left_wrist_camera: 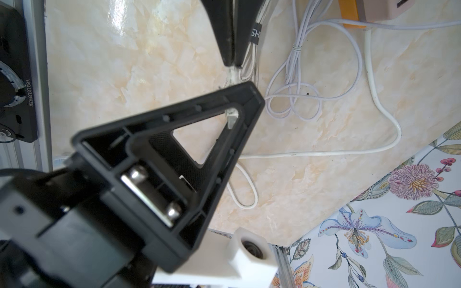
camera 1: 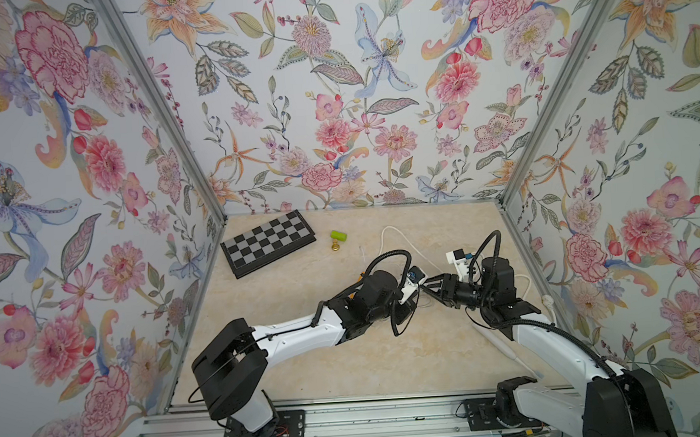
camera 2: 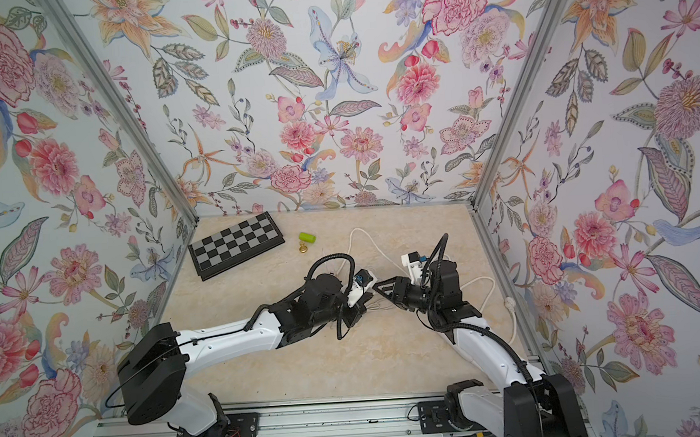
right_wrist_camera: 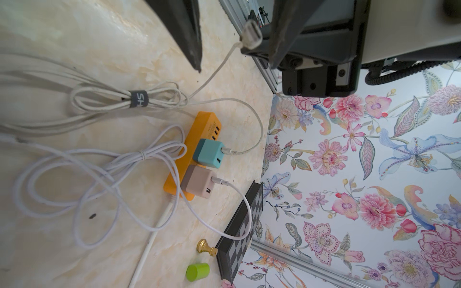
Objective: Charge the electric toothbrush
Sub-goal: Pick up the charging cable from the center of the board, then pick up the electric toothbrush from the center of the board, then insert the charging cable into the electric toothbrush.
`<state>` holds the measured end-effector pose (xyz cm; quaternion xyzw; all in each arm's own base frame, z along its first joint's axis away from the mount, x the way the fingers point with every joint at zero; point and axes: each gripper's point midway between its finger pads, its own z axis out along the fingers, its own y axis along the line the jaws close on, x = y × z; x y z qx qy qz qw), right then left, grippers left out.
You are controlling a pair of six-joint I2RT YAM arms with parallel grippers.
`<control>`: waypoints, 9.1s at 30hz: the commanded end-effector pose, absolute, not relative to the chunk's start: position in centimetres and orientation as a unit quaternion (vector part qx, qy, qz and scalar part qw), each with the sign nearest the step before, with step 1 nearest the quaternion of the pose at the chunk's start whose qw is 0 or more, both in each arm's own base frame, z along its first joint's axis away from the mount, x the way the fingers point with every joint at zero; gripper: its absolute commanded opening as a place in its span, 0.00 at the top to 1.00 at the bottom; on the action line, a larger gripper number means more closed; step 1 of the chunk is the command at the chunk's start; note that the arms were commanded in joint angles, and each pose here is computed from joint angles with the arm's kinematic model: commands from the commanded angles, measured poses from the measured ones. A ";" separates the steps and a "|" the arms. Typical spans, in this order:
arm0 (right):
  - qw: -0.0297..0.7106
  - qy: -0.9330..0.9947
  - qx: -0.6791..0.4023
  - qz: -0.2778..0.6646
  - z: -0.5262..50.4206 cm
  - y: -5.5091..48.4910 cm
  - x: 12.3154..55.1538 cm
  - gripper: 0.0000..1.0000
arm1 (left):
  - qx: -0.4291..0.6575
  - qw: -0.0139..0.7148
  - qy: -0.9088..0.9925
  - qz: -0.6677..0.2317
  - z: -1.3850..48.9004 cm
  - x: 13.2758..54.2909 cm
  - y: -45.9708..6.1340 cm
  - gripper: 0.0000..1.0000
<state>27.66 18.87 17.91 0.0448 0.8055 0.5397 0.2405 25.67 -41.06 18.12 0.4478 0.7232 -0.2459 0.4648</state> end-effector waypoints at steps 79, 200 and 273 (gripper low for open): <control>0.275 0.896 0.231 0.261 18.0 8.1 26.1 0.38 | 0.407 0.432 0.741 -0.315 18.8 28.7 -40.0 1.00; 0.441 0.563 0.031 0.698 38.2 12.6 29.6 0.83 | 0.293 0.358 0.543 -0.701 33.9 20.9 -41.8 1.00; 0.432 0.480 -0.032 0.763 41.6 14.7 25.8 1.00 | 0.277 0.312 0.525 -0.742 35.7 21.6 -42.9 1.00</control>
